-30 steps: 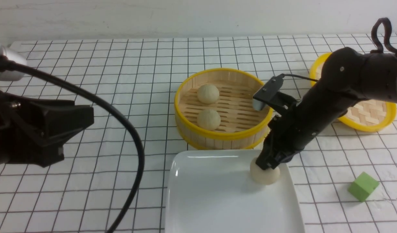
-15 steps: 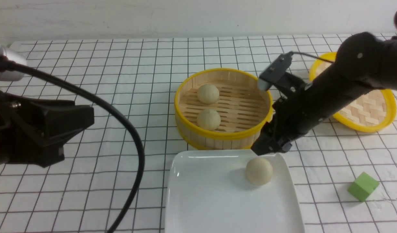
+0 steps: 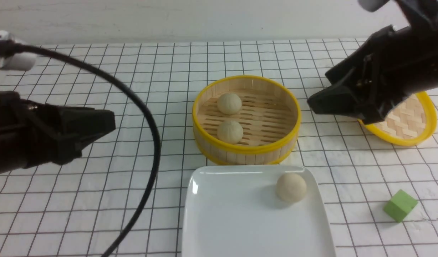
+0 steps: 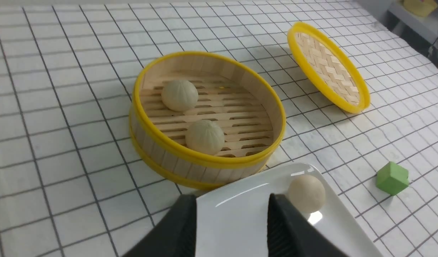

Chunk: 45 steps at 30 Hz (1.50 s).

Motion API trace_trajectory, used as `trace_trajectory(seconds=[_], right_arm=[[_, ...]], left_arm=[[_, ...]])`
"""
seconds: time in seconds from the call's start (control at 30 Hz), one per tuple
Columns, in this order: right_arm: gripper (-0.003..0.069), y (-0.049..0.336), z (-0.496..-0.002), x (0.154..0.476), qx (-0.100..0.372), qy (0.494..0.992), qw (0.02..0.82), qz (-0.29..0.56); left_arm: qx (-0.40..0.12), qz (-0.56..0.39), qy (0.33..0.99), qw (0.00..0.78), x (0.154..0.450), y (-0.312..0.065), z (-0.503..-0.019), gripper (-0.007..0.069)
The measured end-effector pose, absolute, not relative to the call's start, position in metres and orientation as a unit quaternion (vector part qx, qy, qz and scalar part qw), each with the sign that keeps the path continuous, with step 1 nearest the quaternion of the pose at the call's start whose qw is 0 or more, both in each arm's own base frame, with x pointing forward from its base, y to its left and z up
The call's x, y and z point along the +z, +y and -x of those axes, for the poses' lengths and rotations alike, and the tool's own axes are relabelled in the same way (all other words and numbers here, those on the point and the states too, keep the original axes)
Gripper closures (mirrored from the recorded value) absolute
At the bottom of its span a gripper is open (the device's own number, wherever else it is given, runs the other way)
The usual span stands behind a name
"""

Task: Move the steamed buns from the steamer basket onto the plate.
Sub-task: Use the left arm to grab the steamed stuffed bun that is closest to it

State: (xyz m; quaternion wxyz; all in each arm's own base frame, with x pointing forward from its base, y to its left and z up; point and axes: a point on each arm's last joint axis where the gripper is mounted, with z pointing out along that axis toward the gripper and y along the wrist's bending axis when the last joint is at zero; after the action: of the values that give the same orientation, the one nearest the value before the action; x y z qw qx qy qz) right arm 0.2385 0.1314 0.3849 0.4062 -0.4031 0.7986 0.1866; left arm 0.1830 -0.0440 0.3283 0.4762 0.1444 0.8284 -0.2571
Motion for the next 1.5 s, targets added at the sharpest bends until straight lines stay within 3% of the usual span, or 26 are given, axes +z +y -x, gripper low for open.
trace_trajectory(seconds=[0.27, 0.53, 0.7, 1.03, 1.2, 1.5], right_arm=[[0.0204, 0.129, -0.232, 0.39, 0.182, 0.795, 0.41, 0.409], [0.0204, 0.129, -0.23, 0.388, 0.186, 0.798, 0.397, 0.413], [0.0204, 0.127, -0.222, 0.391, 0.194, 0.802, 0.388, 0.411], [0.0206, 0.099, -0.161, 0.45, 0.165, 0.731, 0.535, 0.39], [0.0206, 0.085, -0.131, 0.466, 0.149, 0.708, 0.574, 0.383], [0.0206, 0.056, -0.072, 0.485, 0.114, 0.675, 0.634, 0.359]], left_arm=[[-0.315, -0.22, 0.832, 0.4, 0.327, -0.052, -0.242, 0.0319], [-0.264, -0.299, 0.844, 0.359, 0.333, -0.047, -0.28, 0.0319], [-0.256, -0.336, 0.829, 0.366, 0.335, -0.073, -0.285, 0.0319], [-0.175, -0.381, 0.791, 0.446, 0.341, -0.124, -0.289, 0.0319], [-0.165, -0.377, 0.789, 0.456, 0.339, -0.128, -0.293, 0.0319], [-0.167, -0.365, 0.813, 0.423, 0.305, -0.135, -0.315, 0.0319]])
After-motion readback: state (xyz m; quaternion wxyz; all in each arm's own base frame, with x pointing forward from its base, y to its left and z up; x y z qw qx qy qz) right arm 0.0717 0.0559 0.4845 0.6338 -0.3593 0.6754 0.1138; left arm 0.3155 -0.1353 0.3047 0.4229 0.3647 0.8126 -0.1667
